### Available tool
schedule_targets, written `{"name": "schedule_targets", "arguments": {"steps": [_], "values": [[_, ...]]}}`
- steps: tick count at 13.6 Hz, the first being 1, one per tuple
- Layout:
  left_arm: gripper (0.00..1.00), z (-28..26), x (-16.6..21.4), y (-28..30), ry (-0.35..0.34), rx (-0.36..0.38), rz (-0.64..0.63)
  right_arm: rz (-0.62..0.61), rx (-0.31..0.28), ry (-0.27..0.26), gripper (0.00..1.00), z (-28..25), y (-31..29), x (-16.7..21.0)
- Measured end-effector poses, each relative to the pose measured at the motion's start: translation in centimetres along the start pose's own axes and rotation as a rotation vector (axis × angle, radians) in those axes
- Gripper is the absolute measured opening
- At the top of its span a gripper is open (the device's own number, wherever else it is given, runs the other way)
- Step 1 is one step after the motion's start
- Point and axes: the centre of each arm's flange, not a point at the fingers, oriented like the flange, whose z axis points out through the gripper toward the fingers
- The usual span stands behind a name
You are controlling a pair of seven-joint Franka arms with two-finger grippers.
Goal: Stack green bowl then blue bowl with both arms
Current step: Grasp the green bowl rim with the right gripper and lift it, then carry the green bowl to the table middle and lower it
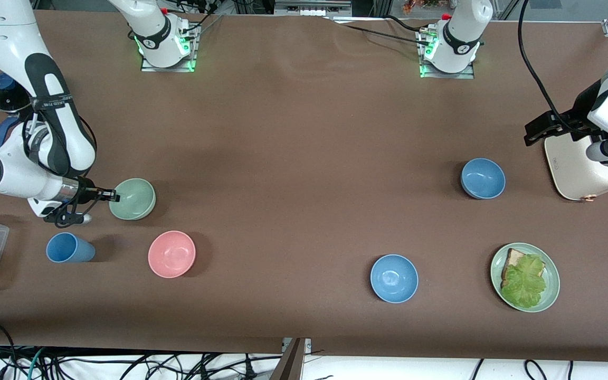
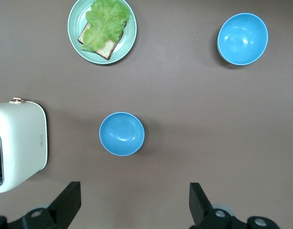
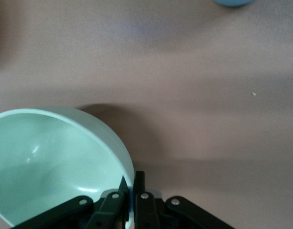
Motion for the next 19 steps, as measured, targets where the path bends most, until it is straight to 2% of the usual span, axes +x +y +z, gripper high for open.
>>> {"name": "schedule_targets", "arguments": {"steps": [4,10,16,19], "values": [[1.00,0.0,0.0,0.0,0.000,0.000,0.001,-0.040,0.034,0.023,0.04,-0.9,-5.1,1.0],[1.00,0.0,0.0,0.2,0.000,0.000,0.003,0.096,0.118,0.017,0.04,-2.1,-20.0,0.1],[1.00,0.0,0.0,0.2,-0.001,0.000,0.003,0.245,0.124,-0.008,0.04,-0.7,-35.9,-2.9],[1.00,0.1,0.0,-0.1,-0.003,0.001,-0.002,0.309,0.132,-0.010,0.04,2.2,-40.5,-4.0]]}}
